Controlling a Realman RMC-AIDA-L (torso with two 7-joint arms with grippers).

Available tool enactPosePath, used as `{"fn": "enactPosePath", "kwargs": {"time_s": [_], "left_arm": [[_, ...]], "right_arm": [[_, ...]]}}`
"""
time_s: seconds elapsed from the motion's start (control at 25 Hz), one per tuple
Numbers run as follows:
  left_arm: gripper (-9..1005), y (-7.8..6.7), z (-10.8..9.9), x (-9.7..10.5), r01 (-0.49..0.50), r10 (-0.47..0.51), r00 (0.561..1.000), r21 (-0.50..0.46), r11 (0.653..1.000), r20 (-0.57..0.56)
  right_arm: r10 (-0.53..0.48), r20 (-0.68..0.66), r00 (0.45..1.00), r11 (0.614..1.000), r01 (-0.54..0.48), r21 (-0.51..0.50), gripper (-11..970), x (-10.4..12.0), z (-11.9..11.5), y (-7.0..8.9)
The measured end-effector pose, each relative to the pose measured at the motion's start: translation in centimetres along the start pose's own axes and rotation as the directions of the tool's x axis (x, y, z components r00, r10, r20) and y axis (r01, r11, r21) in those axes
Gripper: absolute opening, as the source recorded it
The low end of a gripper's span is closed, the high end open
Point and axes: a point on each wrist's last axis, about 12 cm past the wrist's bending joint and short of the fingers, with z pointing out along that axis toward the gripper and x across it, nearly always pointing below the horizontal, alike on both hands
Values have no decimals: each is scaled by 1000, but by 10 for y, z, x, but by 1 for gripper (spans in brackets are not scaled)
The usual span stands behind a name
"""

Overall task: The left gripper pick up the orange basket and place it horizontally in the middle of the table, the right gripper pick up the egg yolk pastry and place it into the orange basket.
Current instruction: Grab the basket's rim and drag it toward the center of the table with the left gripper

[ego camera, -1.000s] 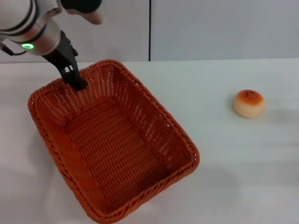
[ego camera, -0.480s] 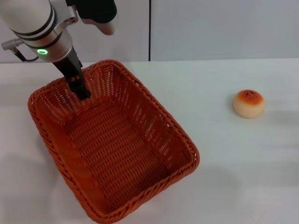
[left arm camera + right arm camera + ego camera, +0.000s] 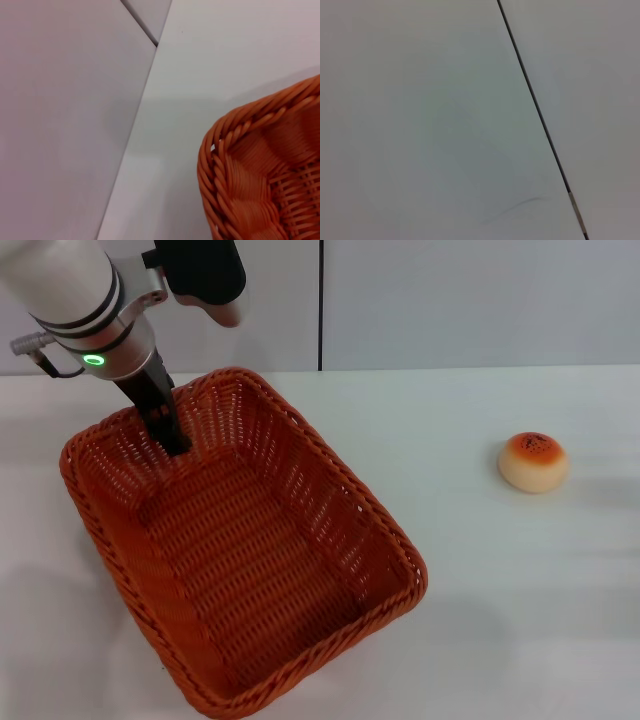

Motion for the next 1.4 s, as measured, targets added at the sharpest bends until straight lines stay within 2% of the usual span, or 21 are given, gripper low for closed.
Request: {"fn": "enactPosePath", "kwargs": {"time_s": [0.6,0.8,0.88,1.16,1.36,1.4], "left_arm": [[616,-4,2,1,-63,63,998,15,998,-21],[440,-9,6,2,-111,111,993,17,994,-42],[429,-9,6,2,-111,111,993,15,994,-41],[391,-2,-1,2,-87,87,996,4,996,-23],[352,4,-10,1,-3,3,1000,35,999,-16],[343,6,-16,2,52,-50,998,67,996,-23]], "right_arm": [[2,-6,1000,1000,-2,4,603,1,1,0],[2,-7,1000,1000,-2,9,603,1,1,0],[4,-8,1000,1000,-4,11,603,2,1,0],[7,-7,1000,1000,-7,9,603,2,4,1],[9,-6,1000,1000,-8,10,603,2,4,1],[8,-6,1000,1000,-8,9,603,2,4,1]]}}
